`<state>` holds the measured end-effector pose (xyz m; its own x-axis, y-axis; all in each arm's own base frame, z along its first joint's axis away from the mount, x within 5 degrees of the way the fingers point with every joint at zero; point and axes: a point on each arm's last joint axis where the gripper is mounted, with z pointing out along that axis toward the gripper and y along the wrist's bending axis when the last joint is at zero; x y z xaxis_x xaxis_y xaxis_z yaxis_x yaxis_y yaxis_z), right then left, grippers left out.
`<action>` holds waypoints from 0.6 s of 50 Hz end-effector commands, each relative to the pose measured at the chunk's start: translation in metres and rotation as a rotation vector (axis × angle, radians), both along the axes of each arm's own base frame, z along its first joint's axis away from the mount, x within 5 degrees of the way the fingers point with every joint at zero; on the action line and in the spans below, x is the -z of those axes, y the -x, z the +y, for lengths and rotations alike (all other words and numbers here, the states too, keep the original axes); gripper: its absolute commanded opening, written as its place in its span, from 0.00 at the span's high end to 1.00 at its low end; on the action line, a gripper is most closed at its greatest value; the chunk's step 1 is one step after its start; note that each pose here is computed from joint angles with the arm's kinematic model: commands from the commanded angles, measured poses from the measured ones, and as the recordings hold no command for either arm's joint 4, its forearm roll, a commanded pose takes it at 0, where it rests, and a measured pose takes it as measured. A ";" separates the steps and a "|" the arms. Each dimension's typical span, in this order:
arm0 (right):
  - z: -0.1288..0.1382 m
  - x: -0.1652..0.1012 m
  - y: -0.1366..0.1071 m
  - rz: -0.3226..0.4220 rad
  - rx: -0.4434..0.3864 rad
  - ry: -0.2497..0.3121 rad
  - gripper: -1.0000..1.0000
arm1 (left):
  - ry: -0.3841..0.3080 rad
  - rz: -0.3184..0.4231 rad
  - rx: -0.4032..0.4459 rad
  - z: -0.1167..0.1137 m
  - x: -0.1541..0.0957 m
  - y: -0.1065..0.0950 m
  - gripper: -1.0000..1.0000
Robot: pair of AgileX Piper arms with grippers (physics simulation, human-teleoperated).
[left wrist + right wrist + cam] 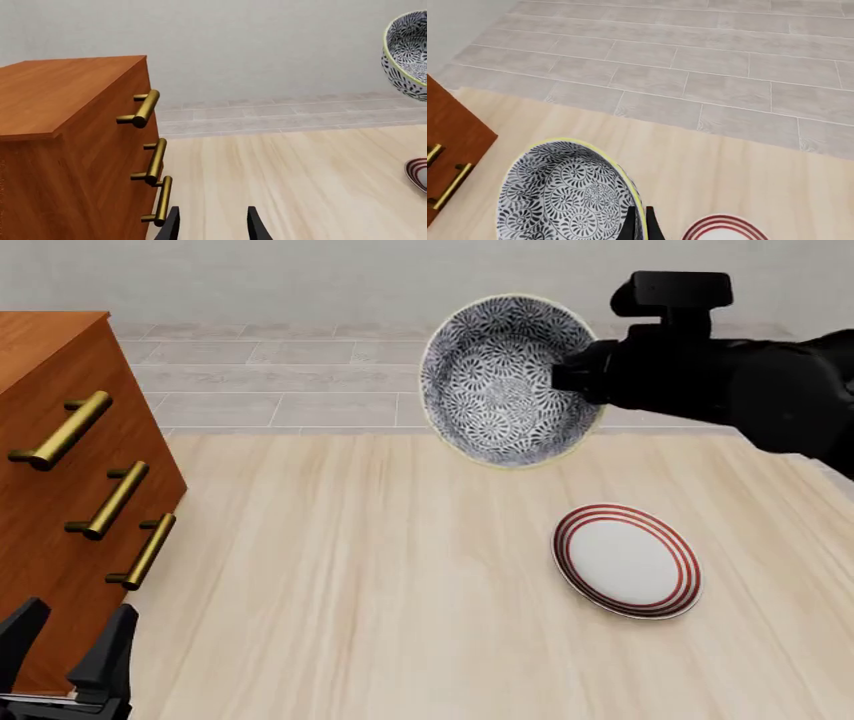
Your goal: Put the bowl on top of the cabinet.
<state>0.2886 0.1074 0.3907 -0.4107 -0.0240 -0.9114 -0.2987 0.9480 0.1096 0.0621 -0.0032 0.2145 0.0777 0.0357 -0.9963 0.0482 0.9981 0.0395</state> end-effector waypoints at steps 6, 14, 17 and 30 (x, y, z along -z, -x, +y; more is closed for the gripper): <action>0.022 -0.001 0.004 -0.016 -0.064 -0.032 1.00 | -0.001 -0.008 0.005 0.000 0.000 0.001 0.00; 0.030 0.004 0.005 -0.023 -0.096 -0.015 1.00 | 0.004 -0.013 0.008 0.000 -0.001 0.002 0.00; 0.034 0.003 0.007 -0.027 -0.109 -0.022 1.00 | 0.004 -0.015 0.011 -0.001 -0.001 0.003 0.00; 0.039 0.003 0.011 -0.053 -0.140 -0.003 1.00 | 0.006 -0.018 0.016 -0.001 -0.001 0.004 0.00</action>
<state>0.2811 0.1406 0.3845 -0.3747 -0.0767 -0.9239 -0.4097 0.9077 0.0908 0.0591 -0.0037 0.2151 0.0931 0.0301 -0.9952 0.0599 0.9976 0.0358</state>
